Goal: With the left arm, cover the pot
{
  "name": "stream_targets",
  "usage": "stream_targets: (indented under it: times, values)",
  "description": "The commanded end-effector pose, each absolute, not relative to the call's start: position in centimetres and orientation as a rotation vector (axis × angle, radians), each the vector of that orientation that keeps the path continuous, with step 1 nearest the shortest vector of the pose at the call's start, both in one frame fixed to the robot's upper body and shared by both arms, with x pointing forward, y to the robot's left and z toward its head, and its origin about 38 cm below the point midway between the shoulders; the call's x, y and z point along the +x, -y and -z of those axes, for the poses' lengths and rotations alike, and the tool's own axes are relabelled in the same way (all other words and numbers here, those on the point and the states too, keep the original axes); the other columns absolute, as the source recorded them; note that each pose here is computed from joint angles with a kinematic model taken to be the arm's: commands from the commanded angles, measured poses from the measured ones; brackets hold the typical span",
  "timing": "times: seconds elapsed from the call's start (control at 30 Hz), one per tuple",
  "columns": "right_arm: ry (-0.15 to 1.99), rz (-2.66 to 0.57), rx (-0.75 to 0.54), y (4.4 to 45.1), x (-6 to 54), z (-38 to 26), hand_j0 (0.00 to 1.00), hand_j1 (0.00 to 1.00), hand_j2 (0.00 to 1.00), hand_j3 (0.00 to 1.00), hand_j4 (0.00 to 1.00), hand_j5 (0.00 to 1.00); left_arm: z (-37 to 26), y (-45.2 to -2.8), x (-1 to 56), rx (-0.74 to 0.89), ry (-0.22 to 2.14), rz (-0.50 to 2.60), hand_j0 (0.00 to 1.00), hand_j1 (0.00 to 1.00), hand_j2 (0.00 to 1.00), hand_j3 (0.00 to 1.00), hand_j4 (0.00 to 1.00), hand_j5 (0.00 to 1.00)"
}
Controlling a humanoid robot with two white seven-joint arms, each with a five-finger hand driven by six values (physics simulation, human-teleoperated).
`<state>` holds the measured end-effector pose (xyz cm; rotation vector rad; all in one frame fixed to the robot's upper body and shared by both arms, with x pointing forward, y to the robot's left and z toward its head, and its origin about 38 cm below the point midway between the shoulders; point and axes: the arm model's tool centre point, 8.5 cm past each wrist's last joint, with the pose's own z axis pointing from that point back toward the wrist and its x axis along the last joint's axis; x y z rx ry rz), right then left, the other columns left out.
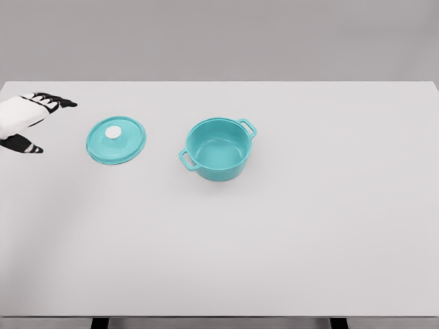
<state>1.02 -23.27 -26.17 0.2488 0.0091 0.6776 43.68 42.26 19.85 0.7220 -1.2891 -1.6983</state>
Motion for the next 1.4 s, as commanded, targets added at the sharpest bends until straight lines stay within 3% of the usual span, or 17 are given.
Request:
stream_targets:
  times: [0.0,0.17,0.37,0.53,0.7,0.87,1.0,1.17,1.37]
  values:
    - [-0.009,-0.677,0.249,23.3,1.0,26.2,1.00,1.00,1.00,1.00,1.00,1.00,-19.6,-42.0,43.7,0.713,1.293,1.698,1.00,1.00,1.00,1.00,1.00,1.00]
    - [-0.013,-0.681,0.250,23.3,0.8,26.2,1.00,1.00,1.00,1.00,1.00,1.00,-19.9,-43.0,44.3,0.771,1.232,1.729,1.00,1.00,1.00,1.00,1.00,1.00]
    - [-0.013,-0.681,0.250,23.3,0.8,26.2,1.00,1.00,1.00,1.00,1.00,1.00,-19.1,-41.7,46.2,0.714,1.173,1.813,1.00,1.00,1.00,1.00,1.00,1.00]
    - [-0.013,-0.681,0.250,23.3,0.8,26.2,1.00,1.00,1.00,1.00,1.00,1.00,-20.1,-39.1,48.4,0.678,1.108,2.004,1.00,1.00,1.00,1.00,1.00,1.00]
    - [-0.013,-0.681,0.250,23.3,0.8,26.2,1.00,1.00,1.00,1.00,1.00,1.00,-21.8,-36.1,48.5,0.501,1.250,2.007,1.00,1.00,1.00,1.00,1.00,1.00]
    - [-0.013,-0.681,0.250,23.3,0.8,26.2,1.00,1.00,1.00,1.00,1.00,1.00,-20.8,-36.5,48.0,0.464,1.084,2.139,1.00,1.00,1.00,1.00,1.00,1.00]
    - [-0.013,-0.681,0.250,23.3,0.8,26.2,1.00,1.00,1.00,1.00,1.00,1.00,-21.0,-35.5,48.5,0.456,1.087,2.160,1.00,1.00,1.00,1.00,1.00,1.00]
    - [-0.013,-0.681,0.250,23.3,0.8,26.2,1.00,1.00,1.00,1.00,1.00,1.00,-21.7,-30.9,49.9,0.428,1.152,2.228,1.00,1.00,1.00,1.00,1.00,1.00]
    - [-0.013,-0.681,0.250,23.3,0.8,26.2,1.00,1.00,1.00,1.00,1.00,1.00,-21.4,-31.3,50.2,0.435,1.130,2.217,1.00,1.00,1.00,1.00,1.00,1.00]
